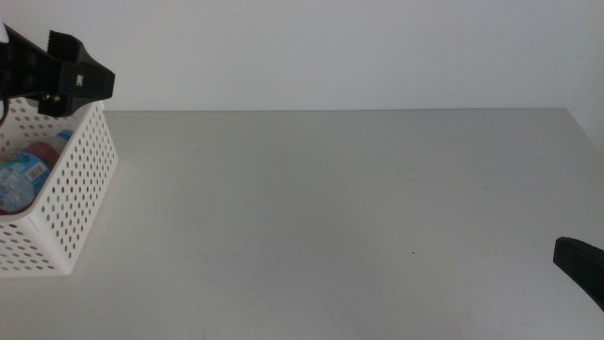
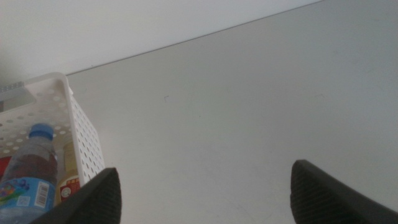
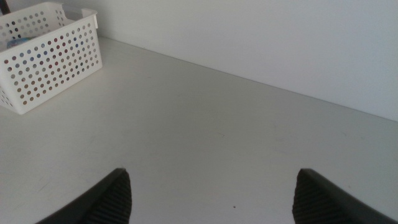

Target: Use arms to grab the bottles and put them into the dustbin to the left of the table.

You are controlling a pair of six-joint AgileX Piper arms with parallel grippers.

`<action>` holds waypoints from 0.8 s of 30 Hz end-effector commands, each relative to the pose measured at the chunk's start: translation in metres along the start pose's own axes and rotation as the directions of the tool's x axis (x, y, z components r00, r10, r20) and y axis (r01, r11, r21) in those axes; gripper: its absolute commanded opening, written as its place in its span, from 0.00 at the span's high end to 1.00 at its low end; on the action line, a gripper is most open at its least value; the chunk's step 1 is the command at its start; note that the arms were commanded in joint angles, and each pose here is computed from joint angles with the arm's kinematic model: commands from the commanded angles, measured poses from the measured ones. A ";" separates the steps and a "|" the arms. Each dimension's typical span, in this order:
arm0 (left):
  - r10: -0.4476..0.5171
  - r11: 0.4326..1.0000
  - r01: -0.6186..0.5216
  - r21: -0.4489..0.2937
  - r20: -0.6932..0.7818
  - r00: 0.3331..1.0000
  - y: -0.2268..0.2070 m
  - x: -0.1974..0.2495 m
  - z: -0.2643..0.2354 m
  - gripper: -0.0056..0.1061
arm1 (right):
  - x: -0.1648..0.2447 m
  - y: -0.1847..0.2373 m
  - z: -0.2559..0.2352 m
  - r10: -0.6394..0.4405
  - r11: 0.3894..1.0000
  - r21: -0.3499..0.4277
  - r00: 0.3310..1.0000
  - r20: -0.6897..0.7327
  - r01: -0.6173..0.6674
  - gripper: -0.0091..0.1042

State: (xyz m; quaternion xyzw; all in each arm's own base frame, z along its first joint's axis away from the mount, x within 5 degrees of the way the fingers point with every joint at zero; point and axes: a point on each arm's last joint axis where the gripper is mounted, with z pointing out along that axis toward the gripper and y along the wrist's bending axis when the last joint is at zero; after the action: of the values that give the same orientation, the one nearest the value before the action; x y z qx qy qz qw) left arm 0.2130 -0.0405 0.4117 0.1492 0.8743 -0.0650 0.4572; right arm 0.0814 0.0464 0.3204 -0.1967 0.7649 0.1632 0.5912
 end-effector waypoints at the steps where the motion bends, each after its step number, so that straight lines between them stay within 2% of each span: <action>1: -0.009 1.000 0.011 -0.011 0.101 0.995 -0.001 -0.010 -0.011 0.13 | -0.014 -0.001 -0.002 -0.017 1.000 0.015 0.996 0.088 0.016 0.33; 6: -0.009 1.000 0.013 -0.025 0.153 0.988 -0.004 0.005 -0.023 0.13 | -0.014 -0.001 -0.002 -0.023 1.000 0.019 0.996 0.090 0.021 0.33; 8: -0.007 0.999 0.013 -0.032 0.177 0.984 -0.007 0.017 -0.031 0.13 | -0.014 -0.003 -0.002 -0.057 0.998 0.034 0.995 0.087 0.054 0.33; 12: 0.005 0.998 0.009 -0.059 0.224 0.975 -0.011 0.048 -0.044 0.13 | -0.012 -0.008 -0.003 -0.196 0.977 0.106 0.978 0.073 0.187 0.33; 14: 0.032 0.996 -0.007 -0.094 0.271 0.962 -0.012 0.066 -0.052 0.13 | -0.012 -0.012 -0.007 -0.220 0.967 0.149 0.973 0.072 0.208 0.33; 17: 0.090 0.987 -0.037 -0.156 0.348 0.933 -0.015 0.101 -0.067 0.13 | -0.008 -0.017 -0.014 -0.207 0.957 0.225 0.975 0.086 0.183 0.33; 20: 0.158 0.973 -0.069 -0.222 0.415 0.896 -0.019 0.136 -0.077 0.13 | 0.004 -0.023 -0.019 -0.125 0.949 0.301 0.988 0.087 0.094 0.33; 24: 0.183 0.966 -0.081 -0.245 0.430 0.884 -0.023 0.177 -0.073 0.13 | 0.030 -0.029 -0.022 -0.019 0.915 0.402 0.996 0.088 -0.018 0.33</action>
State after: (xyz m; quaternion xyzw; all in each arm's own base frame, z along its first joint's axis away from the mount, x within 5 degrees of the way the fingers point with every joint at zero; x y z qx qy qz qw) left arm 0.0570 -0.0087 0.3041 0.1487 0.7666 0.0308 0.6239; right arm 0.0710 0.0104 0.2895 -0.0889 0.7780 0.0188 0.6216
